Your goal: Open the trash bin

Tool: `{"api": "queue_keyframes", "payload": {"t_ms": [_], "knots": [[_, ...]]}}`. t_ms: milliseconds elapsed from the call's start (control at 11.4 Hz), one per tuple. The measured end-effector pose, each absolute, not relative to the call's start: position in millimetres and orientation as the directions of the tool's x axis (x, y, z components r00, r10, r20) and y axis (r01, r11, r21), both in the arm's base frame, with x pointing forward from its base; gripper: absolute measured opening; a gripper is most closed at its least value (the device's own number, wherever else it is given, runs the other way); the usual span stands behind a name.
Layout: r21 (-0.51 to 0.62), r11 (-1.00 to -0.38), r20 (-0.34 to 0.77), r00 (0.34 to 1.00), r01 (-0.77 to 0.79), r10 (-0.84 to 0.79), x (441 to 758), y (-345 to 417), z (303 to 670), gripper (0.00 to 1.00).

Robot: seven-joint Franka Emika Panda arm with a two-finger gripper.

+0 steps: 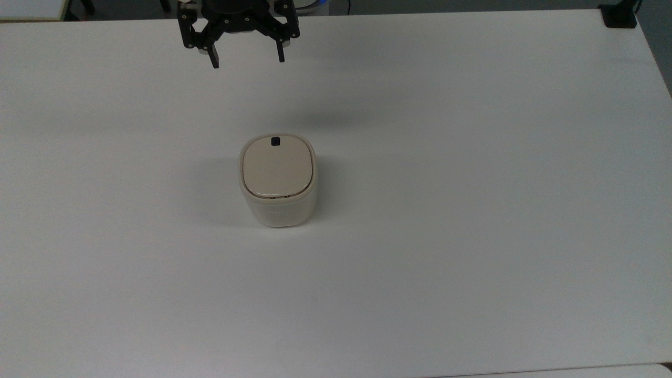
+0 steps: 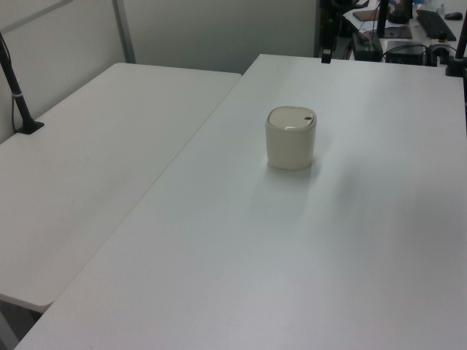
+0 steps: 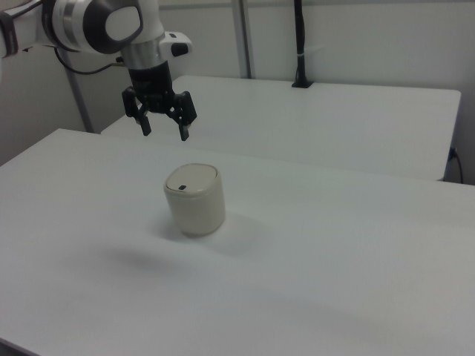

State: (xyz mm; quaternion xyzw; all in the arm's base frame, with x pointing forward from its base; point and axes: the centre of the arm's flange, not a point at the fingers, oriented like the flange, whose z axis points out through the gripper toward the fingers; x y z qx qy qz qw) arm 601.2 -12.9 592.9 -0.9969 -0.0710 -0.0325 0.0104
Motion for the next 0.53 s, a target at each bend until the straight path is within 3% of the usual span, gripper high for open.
{"api": "queue_keyframes", "payload": {"t_ms": [526], "knots": [[-0.017, -0.99, 0.059, 0.989, 0.139, 0.138, 600.1, -14.6, 593.0, 1.0]]}}
